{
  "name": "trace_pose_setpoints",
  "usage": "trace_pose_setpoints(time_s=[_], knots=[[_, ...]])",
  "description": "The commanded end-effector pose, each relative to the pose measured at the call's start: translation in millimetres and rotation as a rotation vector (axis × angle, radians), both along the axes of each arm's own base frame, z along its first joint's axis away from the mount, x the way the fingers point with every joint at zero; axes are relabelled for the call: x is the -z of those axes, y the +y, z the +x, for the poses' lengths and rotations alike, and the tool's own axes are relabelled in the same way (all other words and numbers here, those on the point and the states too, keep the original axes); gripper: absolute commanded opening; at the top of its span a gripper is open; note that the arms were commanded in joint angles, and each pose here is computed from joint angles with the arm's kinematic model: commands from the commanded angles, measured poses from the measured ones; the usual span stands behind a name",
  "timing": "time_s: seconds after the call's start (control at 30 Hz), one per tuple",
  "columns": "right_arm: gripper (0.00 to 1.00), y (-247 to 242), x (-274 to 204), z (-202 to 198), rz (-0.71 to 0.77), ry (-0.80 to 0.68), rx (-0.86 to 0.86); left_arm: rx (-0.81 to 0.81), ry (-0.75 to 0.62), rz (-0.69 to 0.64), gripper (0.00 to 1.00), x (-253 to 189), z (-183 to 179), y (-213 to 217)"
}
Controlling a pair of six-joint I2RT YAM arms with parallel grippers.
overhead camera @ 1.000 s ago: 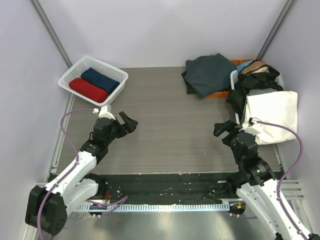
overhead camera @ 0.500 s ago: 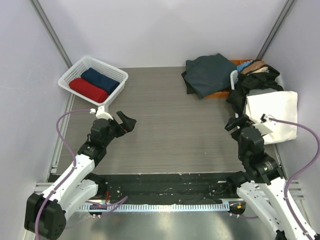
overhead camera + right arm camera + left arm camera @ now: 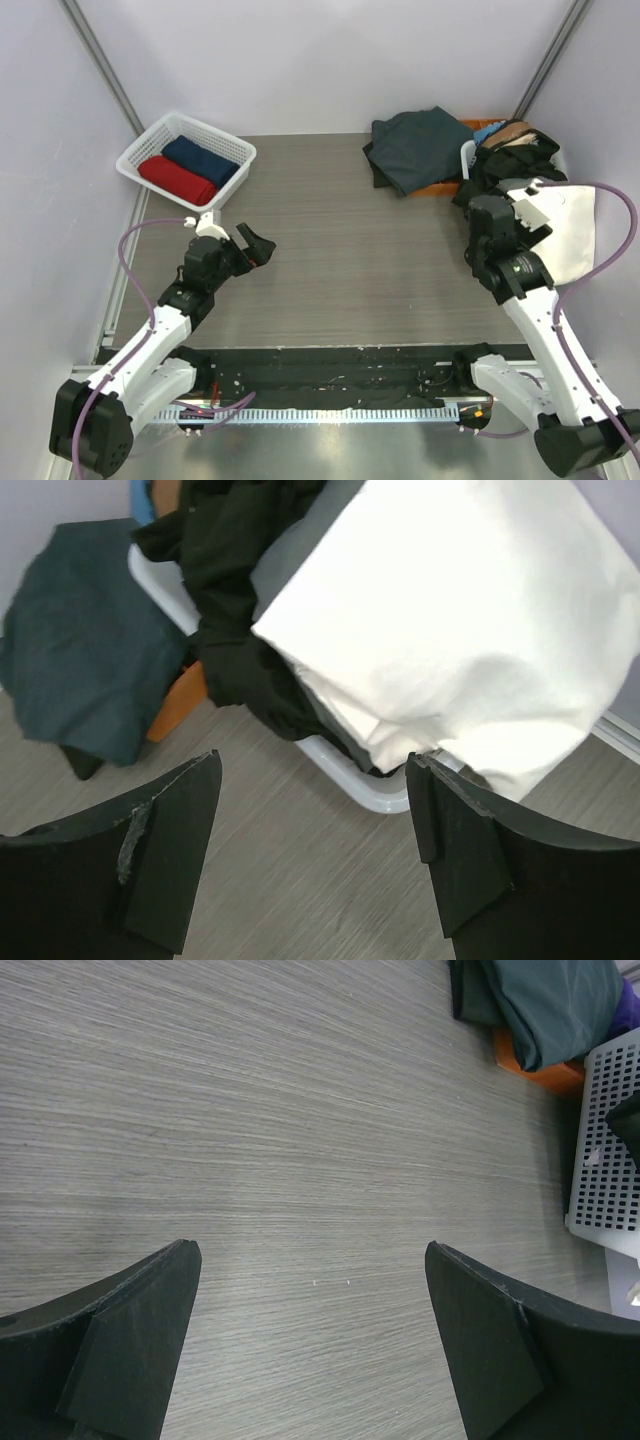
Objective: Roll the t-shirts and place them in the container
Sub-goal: Pick up the T-shirt and place it in the bin, then place the T-shirt at the center of the board.
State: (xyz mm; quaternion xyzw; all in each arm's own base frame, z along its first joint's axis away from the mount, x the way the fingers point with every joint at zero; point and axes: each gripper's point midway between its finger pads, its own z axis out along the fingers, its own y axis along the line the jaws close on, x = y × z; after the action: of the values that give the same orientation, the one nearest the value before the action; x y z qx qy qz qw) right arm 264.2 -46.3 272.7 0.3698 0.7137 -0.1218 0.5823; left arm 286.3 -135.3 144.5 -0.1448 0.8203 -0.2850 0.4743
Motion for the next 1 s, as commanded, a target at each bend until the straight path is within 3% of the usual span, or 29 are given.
trace_pose_setpoints(time_s=[0.0,0.4,0.57,0.6,0.8,0.9,0.93,0.97], knots=[[0.83,-26,-13,15,0.007,0.014,0.072,0.018,-0.049,-0.028,1.00,-20,6,-6],[0.78,-79,47,61,0.186,0.117,0.074,0.027,-0.038,-0.031,1.00,-17,8,-8],[0.60,-90,60,61,0.183,0.134,0.118,0.027,-0.029,-0.027,1.00,-14,9,-9],[0.51,-92,60,61,0.186,0.122,0.126,0.027,-0.026,-0.026,1.00,-13,9,-9],[0.43,-89,77,66,0.238,0.120,0.110,0.021,-0.026,-0.019,0.99,-13,9,-8],[0.33,-89,93,67,0.259,0.146,0.115,0.023,-0.023,-0.019,0.99,-12,9,-8],[0.24,-89,95,68,0.264,0.150,0.115,0.024,-0.023,-0.019,1.00,-12,9,-8],[0.07,-88,97,68,0.267,0.156,0.110,0.026,-0.021,-0.022,1.00,-11,9,-9]])
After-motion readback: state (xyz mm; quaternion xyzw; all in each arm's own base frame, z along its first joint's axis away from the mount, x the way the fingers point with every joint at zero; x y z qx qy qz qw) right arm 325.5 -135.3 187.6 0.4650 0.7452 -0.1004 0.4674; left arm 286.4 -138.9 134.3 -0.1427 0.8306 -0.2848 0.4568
